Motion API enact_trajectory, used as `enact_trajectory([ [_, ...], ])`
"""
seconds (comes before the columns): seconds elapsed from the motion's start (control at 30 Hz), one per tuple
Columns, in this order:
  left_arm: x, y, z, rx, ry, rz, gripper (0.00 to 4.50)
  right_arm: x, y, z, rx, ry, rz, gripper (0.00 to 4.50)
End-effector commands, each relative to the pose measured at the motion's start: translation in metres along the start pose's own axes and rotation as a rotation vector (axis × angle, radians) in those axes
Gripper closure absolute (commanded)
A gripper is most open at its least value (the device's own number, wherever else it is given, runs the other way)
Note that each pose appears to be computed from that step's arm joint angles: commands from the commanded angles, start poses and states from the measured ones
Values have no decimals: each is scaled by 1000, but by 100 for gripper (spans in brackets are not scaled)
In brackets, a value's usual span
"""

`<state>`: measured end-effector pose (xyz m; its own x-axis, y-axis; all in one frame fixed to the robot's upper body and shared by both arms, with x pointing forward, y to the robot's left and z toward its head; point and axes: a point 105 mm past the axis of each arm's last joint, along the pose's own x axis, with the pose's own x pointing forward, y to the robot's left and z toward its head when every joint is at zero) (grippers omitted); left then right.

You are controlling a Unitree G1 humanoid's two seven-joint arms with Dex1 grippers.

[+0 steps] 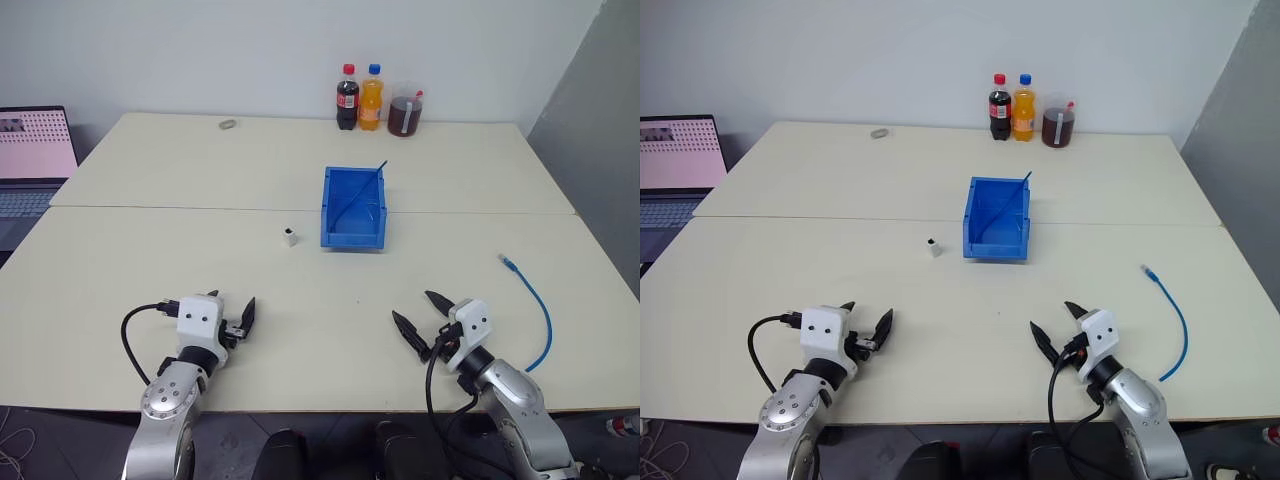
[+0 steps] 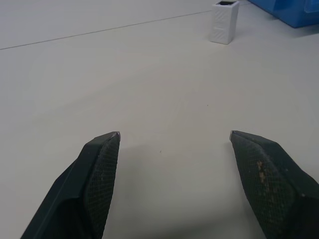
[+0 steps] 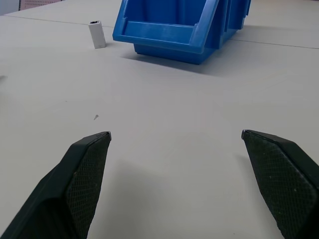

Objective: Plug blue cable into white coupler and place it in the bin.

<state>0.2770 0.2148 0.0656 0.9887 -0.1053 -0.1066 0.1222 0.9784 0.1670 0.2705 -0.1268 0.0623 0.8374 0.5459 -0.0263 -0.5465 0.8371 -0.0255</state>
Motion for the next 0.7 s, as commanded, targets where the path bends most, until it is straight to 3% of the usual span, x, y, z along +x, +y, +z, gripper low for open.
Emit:
enact_trajectory([
  [0.03,-1,-1,8,-5,-45,-7,79,1,1,12,-15,-39,18,3],
  [0.33,-4,-1,1,12,-14,4,79,1,2,10,-18,-31,25,3],
  [0.7,-8,-2,8,18,-70,-15,79,2,2,10,-17,-29,33,3],
])
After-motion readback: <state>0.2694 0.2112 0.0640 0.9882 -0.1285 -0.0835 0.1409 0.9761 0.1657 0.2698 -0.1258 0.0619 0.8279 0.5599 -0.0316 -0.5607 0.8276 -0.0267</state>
